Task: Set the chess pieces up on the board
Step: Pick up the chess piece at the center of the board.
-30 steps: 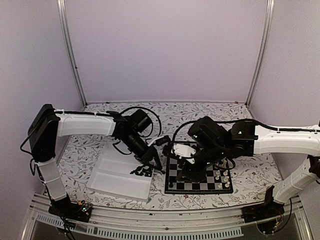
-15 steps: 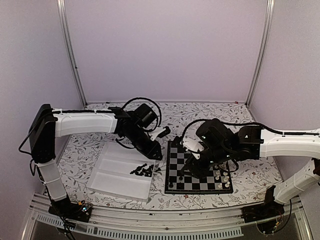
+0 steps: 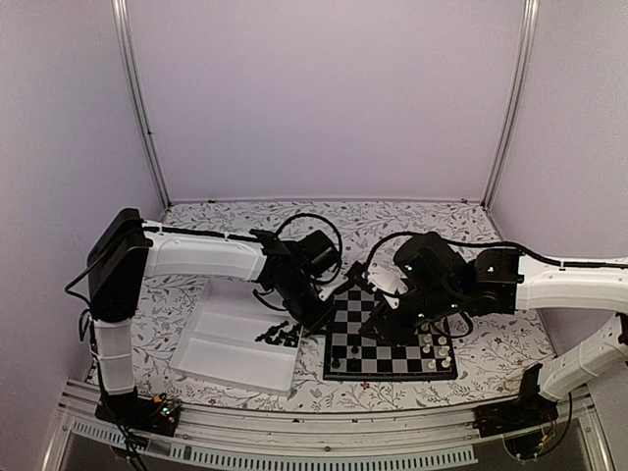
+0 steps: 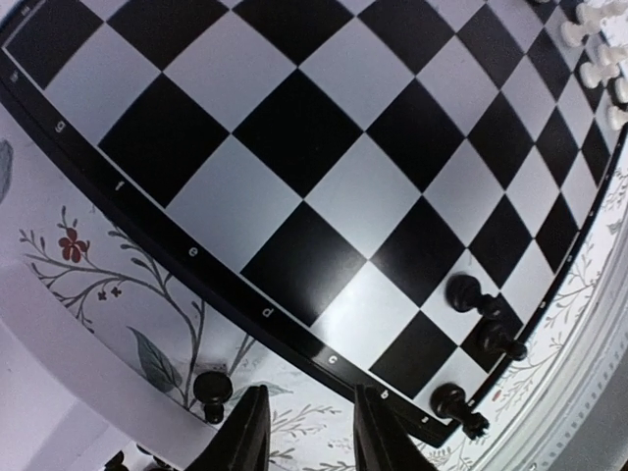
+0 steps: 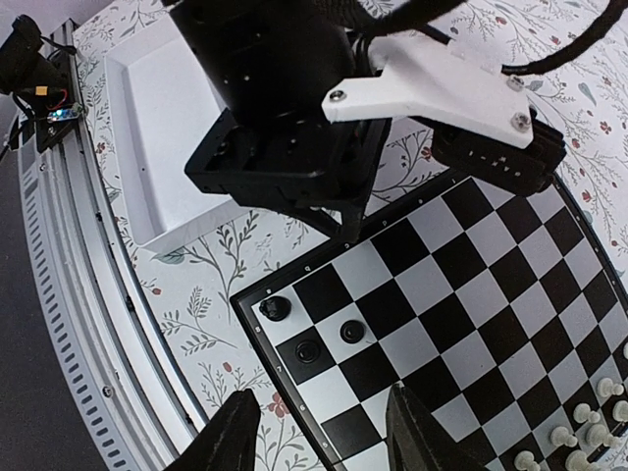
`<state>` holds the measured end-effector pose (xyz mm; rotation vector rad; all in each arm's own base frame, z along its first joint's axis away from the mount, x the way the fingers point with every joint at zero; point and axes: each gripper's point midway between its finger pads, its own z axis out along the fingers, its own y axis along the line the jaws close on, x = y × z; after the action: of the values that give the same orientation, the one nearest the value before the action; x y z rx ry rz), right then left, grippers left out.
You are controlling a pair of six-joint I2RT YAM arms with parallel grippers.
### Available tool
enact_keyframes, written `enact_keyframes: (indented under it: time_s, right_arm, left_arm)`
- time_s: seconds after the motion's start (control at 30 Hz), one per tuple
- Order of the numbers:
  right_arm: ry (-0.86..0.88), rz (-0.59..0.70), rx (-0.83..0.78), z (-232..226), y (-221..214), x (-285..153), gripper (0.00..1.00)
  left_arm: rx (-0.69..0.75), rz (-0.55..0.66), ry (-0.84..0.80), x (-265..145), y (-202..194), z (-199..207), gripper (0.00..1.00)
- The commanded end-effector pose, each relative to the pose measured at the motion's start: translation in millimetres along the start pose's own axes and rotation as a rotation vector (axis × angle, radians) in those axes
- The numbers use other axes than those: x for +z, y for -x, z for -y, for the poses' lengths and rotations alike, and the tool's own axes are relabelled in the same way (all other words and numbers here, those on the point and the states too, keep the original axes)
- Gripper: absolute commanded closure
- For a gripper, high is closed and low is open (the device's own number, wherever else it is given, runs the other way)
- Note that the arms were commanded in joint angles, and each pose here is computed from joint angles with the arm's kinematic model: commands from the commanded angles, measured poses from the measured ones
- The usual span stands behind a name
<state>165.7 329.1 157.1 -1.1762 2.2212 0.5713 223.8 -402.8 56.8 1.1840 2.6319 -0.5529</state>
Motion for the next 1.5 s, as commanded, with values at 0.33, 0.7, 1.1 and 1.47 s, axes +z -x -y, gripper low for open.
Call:
enact_keyframes:
  time_s: [0.33,0.7,1.1,1.47]
  right_arm:
    - [-0.017,0.028,0.024,5.4,1.5,-6.4,0.53]
    - [-0.010,0.011,0.026,4.1,-2.9,-2.1,0.53]
    - [-0.002,-0.011,0.006,3.2,-5.1,8.9,0.53]
    - [-0.009,-0.023,-0.005,5.5,-6.6,14.7,0.53]
  left_arm:
    - [0.079,-0.075,0.159,14.9,-13.8,-30.2,0.65]
    - [0.031,-0.122,0.220,15.3,-33.1,-53.1,0.63]
    - [-0.011,-0.161,0.225,23.0,-49.7,-60.2,0.66]
    - [0.015,-0.169,0.173,33.7,-51.6,-55.6,0.84]
